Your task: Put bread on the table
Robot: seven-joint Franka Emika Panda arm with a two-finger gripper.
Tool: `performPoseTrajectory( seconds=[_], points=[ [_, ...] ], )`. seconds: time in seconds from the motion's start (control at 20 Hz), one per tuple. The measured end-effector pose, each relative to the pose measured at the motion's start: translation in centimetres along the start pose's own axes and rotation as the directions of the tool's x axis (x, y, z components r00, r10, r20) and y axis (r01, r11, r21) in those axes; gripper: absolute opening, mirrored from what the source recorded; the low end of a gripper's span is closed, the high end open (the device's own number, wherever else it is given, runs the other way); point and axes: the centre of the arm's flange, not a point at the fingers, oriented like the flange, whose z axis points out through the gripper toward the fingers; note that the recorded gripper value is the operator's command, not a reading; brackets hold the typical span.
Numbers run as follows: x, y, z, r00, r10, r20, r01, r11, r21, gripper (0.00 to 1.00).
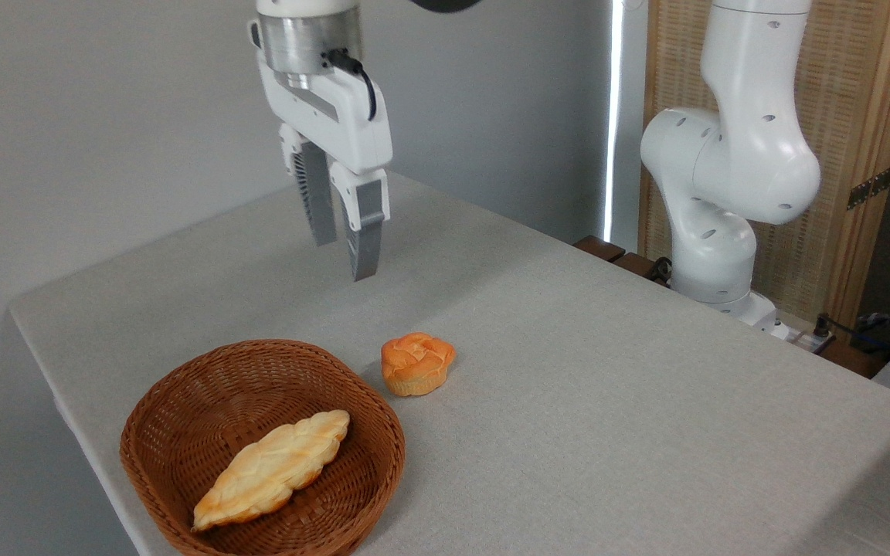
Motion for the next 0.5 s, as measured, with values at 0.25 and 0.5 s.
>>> performPoseTrajectory(
  seconds=[0.25, 0.5],
  points=[
    [1.4, -3.8, -1.8, 0.994, -0.103, 0.023, 0.103, 0.994, -0.02, 1.0],
    [2.3, -4.1, -2.5, 0.994, -0.1, 0.04, 0.102, 0.994, -0.034, 1.0]
  ],
)
